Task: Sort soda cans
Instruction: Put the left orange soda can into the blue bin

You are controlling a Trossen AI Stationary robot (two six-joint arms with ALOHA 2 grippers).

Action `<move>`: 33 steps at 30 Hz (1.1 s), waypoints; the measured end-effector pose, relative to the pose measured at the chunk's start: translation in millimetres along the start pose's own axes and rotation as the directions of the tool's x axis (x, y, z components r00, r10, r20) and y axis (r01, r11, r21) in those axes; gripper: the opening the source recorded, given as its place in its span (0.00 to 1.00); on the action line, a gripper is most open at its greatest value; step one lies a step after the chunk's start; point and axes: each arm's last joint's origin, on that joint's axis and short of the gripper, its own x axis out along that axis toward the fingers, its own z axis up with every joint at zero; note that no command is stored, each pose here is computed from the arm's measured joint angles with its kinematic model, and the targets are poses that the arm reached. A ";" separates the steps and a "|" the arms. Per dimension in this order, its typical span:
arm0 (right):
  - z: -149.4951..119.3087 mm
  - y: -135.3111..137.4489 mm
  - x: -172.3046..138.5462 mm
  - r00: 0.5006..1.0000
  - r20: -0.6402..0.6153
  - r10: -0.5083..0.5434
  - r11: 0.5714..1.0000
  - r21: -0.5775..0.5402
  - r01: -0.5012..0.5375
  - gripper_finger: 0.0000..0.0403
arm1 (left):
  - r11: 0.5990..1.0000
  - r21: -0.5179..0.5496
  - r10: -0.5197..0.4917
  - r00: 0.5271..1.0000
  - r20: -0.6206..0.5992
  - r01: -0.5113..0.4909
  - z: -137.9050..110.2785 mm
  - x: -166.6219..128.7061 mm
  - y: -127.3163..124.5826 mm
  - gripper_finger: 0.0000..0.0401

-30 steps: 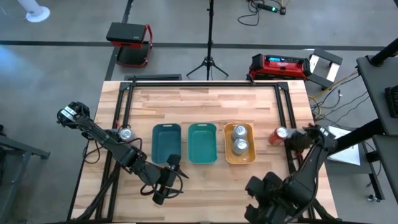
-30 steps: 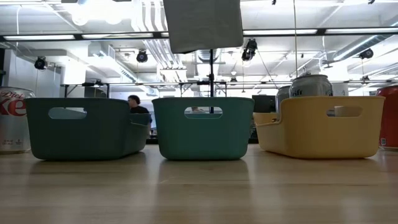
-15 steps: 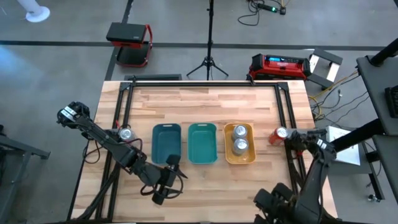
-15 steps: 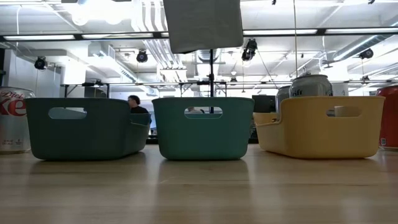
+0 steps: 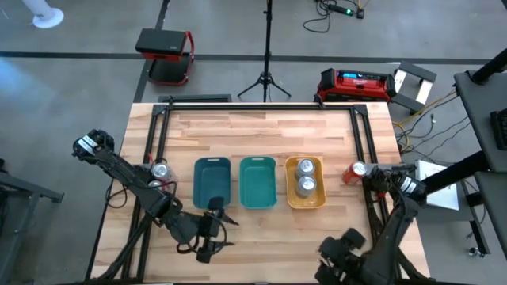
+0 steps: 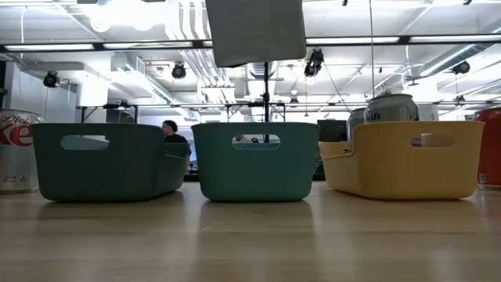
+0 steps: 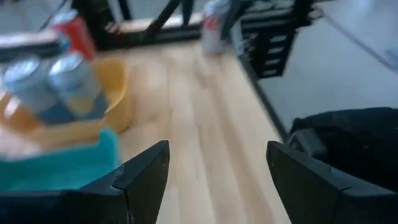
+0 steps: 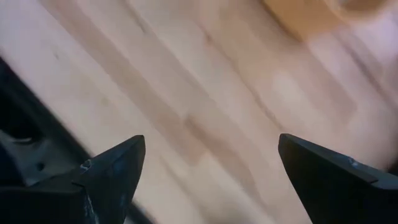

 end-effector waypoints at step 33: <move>48.2 42.2 46.5 0.921 0.173 0.348 0.690 -0.713 -0.127 0.90 | 0.231 -0.325 0.240 0.377 -0.894 -0.917 -30.8 -96.2 48.1 0.64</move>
